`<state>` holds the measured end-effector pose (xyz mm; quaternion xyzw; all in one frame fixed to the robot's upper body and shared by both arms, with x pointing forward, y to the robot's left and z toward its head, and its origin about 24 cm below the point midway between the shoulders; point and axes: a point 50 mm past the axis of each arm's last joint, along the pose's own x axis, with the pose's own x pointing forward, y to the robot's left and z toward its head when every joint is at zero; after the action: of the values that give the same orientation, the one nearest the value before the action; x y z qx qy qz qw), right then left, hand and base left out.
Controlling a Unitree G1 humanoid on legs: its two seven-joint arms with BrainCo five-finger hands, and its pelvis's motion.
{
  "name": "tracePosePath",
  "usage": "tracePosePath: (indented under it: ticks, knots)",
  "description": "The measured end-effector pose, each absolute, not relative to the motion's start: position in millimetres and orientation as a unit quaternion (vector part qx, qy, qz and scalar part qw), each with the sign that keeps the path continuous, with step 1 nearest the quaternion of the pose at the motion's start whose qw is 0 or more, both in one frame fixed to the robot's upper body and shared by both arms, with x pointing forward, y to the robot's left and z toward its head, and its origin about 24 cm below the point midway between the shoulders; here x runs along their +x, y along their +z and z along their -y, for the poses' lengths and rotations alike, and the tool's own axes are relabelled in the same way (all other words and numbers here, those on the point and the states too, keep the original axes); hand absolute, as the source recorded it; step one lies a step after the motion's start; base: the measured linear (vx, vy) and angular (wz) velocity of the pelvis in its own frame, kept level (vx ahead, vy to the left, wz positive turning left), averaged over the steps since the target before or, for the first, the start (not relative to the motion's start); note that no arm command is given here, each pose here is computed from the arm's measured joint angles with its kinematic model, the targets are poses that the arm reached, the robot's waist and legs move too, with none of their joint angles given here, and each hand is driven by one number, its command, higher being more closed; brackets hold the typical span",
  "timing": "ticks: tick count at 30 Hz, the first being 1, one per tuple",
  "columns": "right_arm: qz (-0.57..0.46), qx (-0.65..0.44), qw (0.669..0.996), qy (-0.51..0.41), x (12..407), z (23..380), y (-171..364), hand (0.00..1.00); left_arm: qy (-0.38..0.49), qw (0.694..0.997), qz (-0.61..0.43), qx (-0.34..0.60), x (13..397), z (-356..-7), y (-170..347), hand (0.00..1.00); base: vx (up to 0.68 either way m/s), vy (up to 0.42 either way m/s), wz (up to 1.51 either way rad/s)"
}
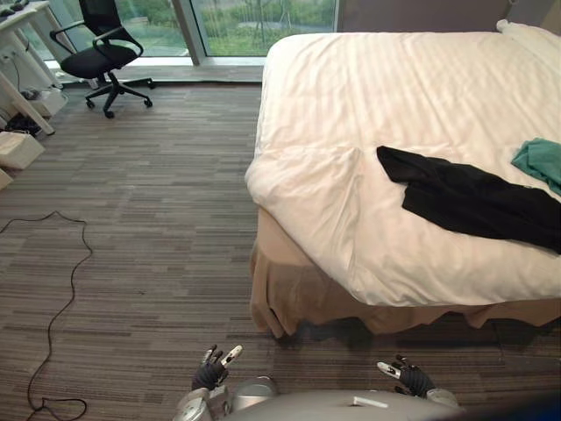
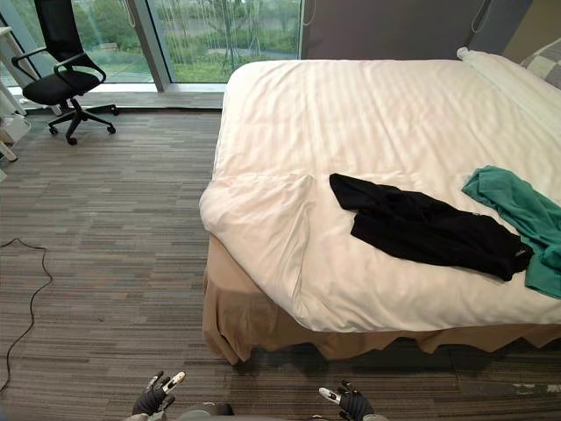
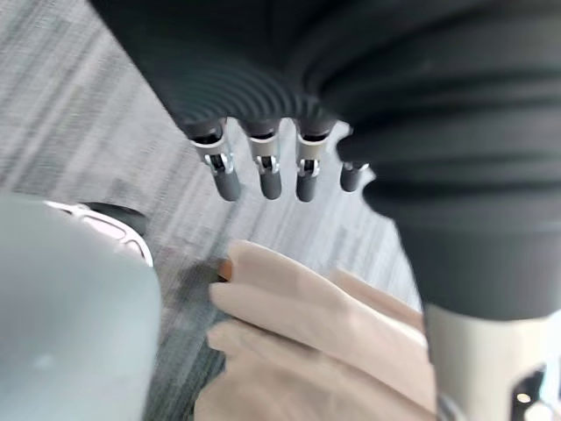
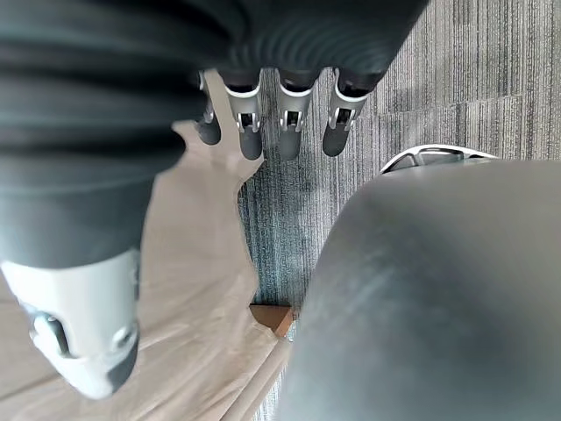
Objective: Tidy the bed and pick cloth on bed and put in laundry
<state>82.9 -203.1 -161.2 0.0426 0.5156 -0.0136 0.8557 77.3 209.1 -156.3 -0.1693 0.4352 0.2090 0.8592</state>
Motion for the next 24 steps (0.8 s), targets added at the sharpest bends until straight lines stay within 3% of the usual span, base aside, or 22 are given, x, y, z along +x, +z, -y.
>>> tracePosePath:
  ticks: [6, 13, 20, 24]
  knots:
    - [-0.527, 0.044, 0.848, -0.029, 80.2, 207.1, -162.0, 0.0, 0.306, 0.816, -0.421, -0.252, 69.1, -206.2, -159.7, 0.0, -0.11, -0.04, 0.31]
    - [-0.549, 0.05, 0.834, -0.028, 75.3, 211.9, -163.1, 0.0, 0.422, 0.804, -0.336, -0.249, 76.1, -234.1, -145.1, 0.0, -0.05, -0.001, 0.2]
    - [-0.557, 0.059, 0.829, -0.014, 81.9, 213.6, -162.0, 0.0, 0.484, 0.823, -0.176, -0.24, 119.7, -265.2, -103.9, 0.0, 0.05, -0.012, 0.1]
    - [-0.544, 0.063, 0.836, -0.011, 97.8, 211.9, -159.2, 0.0, 0.496, 0.844, -0.107, -0.173, 144.5, -284.6, -74.1, 0.0, 0.05, -0.015, 0.0]
